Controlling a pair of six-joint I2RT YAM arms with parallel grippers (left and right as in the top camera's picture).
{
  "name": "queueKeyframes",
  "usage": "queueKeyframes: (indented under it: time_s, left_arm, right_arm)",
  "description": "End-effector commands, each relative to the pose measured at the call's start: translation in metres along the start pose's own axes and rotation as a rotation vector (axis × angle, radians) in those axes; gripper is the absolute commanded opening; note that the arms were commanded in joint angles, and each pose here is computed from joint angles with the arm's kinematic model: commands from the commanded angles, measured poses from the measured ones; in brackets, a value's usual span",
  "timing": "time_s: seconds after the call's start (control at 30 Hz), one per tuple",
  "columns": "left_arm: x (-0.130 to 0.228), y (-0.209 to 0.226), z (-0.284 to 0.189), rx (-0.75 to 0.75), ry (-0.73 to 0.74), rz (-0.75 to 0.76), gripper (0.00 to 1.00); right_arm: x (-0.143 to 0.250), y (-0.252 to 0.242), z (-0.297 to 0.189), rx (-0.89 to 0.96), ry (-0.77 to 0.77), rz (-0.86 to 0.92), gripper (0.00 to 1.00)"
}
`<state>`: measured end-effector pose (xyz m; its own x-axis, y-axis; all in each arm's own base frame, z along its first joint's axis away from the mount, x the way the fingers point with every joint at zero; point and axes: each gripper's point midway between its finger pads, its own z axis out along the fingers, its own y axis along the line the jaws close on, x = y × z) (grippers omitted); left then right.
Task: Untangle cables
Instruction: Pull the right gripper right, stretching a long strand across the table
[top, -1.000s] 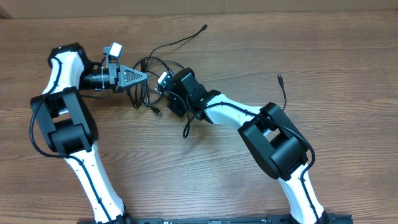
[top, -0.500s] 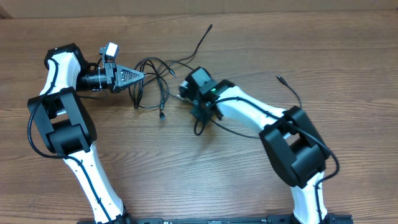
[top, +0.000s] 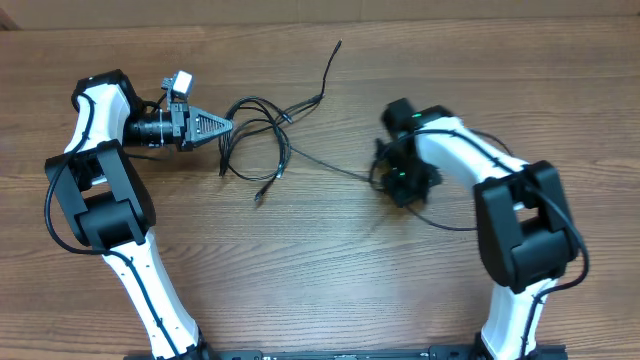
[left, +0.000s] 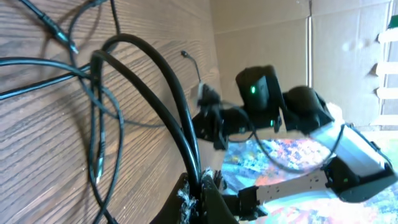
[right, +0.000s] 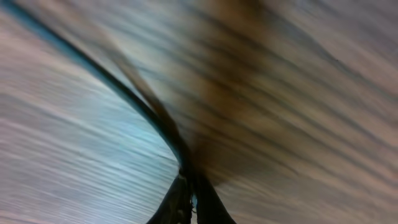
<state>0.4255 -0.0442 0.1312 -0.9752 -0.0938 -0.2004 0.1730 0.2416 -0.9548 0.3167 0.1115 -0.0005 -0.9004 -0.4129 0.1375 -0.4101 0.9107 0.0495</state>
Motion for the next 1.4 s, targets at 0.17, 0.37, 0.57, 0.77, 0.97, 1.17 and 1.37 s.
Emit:
queueKeyframes:
  time_s: [0.17,0.37,0.57,0.77,0.97,1.17,1.37]
  left_arm:
    - [0.005,0.007,0.015,-0.065,0.085,0.09,0.04]
    - [0.016,0.017,0.037,-0.12,0.185,0.158,0.04]
    - [0.027,0.025,0.061,-0.173,0.289,0.225,0.04]
    - [0.026,0.027,0.078,-0.197,0.309,0.212,0.08]
    - [0.021,0.051,0.076,-0.341,0.315,0.1,0.09]
    - [0.018,0.059,0.073,-0.401,0.3,0.025,0.11]
    - [0.018,0.059,0.074,-0.4,0.301,0.026,0.13]
  right_arm:
    - [0.056,-0.097,0.021,-0.003,0.102,0.572,0.04]
    - [0.084,-0.152,0.023,-0.029,0.088,0.953,0.04]
    - [0.101,-0.189,0.026,-0.045,0.049,1.157,0.04]
    - [0.103,-0.191,0.026,-0.071,0.046,1.192,0.04]
    - [0.088,-0.171,0.011,-0.226,0.043,1.106,0.21]
    - [0.069,-0.166,-0.036,-0.338,0.022,1.102,0.43]
    - [0.026,-0.139,-0.074,-0.507,-0.083,0.963,0.45]
